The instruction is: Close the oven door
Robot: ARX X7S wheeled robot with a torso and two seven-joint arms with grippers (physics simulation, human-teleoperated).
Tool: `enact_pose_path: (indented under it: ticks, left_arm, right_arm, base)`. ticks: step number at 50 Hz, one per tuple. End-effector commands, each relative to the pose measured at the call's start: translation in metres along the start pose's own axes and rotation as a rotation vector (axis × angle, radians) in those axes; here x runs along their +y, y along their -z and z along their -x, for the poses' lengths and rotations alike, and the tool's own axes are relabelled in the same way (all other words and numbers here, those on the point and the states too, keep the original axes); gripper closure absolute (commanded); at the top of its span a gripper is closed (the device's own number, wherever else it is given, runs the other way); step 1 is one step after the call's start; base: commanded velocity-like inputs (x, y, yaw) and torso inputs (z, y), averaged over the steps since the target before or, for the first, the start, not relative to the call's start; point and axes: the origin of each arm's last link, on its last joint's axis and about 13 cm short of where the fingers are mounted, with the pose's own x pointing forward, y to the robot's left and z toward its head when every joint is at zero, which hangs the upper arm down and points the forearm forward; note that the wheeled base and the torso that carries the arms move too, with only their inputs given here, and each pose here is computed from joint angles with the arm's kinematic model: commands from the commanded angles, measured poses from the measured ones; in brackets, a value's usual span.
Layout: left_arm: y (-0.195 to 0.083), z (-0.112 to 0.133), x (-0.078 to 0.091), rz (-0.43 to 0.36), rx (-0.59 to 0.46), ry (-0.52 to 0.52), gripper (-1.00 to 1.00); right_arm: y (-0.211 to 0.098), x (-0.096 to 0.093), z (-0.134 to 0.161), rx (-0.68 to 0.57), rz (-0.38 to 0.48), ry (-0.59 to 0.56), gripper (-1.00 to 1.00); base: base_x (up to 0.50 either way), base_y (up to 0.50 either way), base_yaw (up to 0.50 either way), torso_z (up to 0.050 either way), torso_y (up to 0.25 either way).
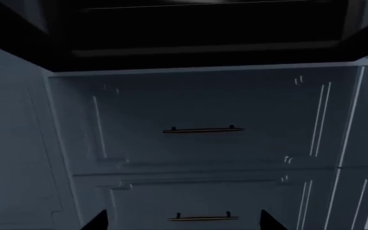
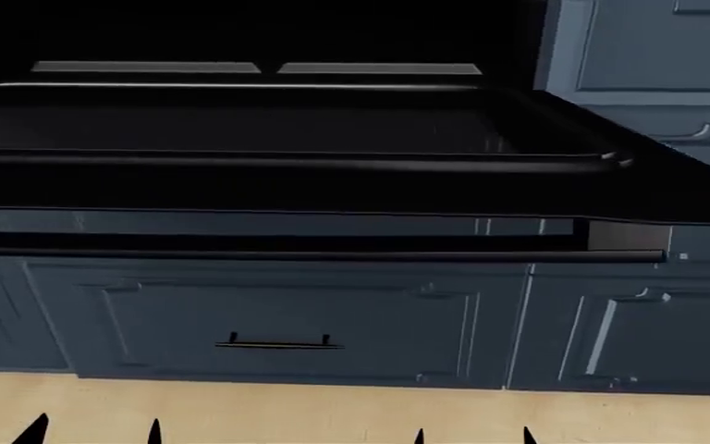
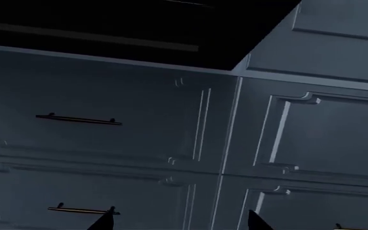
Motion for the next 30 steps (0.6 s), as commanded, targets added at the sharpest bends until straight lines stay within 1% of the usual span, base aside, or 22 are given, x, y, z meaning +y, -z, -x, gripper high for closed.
enact_pose_path:
  ticks: [1,12,18,26,30]
  left_arm:
    - [0.0006,-0.0005,-0.0001,-0.005,0.000,0.001,-1.00]
    - [0.0011,-0.0005,0.0001,-0.002,0.000,0.001,-1.00]
    - [0.0005,-0.0002,-0.0001,-0.002,0.001,0.000,-1.00]
    - [0.0001,-0.0001,-0.0003,-0.003,0.002,0.001,-1.00]
    - [0.0011,-0.0004,-0.0001,-0.003,0.001,0.001,-1.00]
  right_arm:
    - [0.0002,0.0002,-0.0002,0.001,0.002,-0.002,-1.00]
    - [-0.0002,-0.0002,0.0003,-0.010,-0.009,-0.006,-1.00]
    - [0.0002,-0.0007,-0.0018,-0.002,-0.012,0.024,-1.00]
    - [0.0007,-0.0010,-0.0011,0.004,-0.019,0.006,-1.00]
    - [0.0002,-0.0007,-0.0005,0.001,-0.011,0.005,-1.00]
  base:
    - [0.00,0.50,0.00,0.000,0.000]
    - [0.00,0.47,0.00,0.000,0.000]
    - [0.00,0.02,0.00,0.000,0.000]
    - [0.00,0.00,0.00,0.000,0.000]
    - [0.17,0.00,0.00,0.000,0.000]
